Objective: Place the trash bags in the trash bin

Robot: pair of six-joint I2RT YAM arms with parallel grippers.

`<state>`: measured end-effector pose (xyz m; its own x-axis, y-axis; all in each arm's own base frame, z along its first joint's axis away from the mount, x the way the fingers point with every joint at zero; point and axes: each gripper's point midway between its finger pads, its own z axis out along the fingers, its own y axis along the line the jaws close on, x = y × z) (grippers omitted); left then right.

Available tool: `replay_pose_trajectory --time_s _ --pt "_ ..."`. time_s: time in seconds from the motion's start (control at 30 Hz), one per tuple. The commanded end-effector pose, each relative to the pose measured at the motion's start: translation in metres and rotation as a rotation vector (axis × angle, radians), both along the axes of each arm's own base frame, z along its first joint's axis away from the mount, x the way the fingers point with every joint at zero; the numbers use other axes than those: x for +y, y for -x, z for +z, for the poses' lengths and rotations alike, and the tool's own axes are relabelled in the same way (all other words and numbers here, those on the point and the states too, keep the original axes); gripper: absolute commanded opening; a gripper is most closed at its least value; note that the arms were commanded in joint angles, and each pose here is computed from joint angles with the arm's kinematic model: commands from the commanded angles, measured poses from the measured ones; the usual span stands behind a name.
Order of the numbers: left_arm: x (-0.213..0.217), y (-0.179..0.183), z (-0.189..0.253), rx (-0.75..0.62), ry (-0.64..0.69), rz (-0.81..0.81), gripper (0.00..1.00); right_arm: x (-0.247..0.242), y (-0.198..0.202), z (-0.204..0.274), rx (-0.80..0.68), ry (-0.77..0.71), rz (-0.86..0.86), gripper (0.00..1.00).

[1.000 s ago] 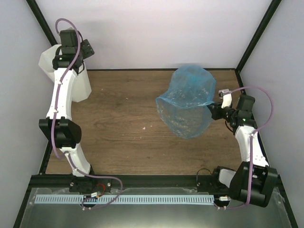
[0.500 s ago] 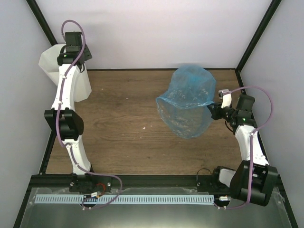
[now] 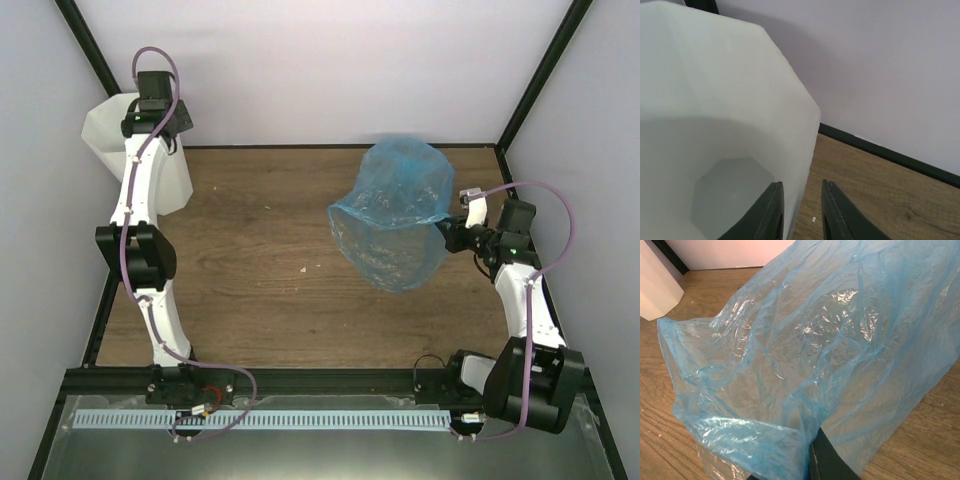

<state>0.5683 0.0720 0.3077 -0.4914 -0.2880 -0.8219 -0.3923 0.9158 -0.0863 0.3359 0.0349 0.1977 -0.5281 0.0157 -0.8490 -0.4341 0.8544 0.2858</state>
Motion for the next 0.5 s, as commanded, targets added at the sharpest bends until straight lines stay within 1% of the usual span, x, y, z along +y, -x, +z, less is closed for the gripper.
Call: replay_pose_trajectory --time_s 0.0,0.1,0.27,0.47 --pt "-0.004 -0.005 0.003 -0.010 0.016 -0.038 0.21 -0.002 0.000 -0.001 -0.004 0.005 0.002 0.04" --pt "-0.014 -0.005 0.001 -0.005 0.052 -0.077 0.18 -0.002 0.000 -0.001 -0.003 0.006 0.002 0.04" --pt "-0.038 0.003 0.001 0.004 0.099 -0.148 0.09 -0.001 -0.001 -0.003 0.005 0.000 0.006 0.04" --pt "-0.082 0.020 0.011 0.007 0.139 -0.256 0.05 -0.002 -0.001 -0.004 0.008 -0.001 0.006 0.04"
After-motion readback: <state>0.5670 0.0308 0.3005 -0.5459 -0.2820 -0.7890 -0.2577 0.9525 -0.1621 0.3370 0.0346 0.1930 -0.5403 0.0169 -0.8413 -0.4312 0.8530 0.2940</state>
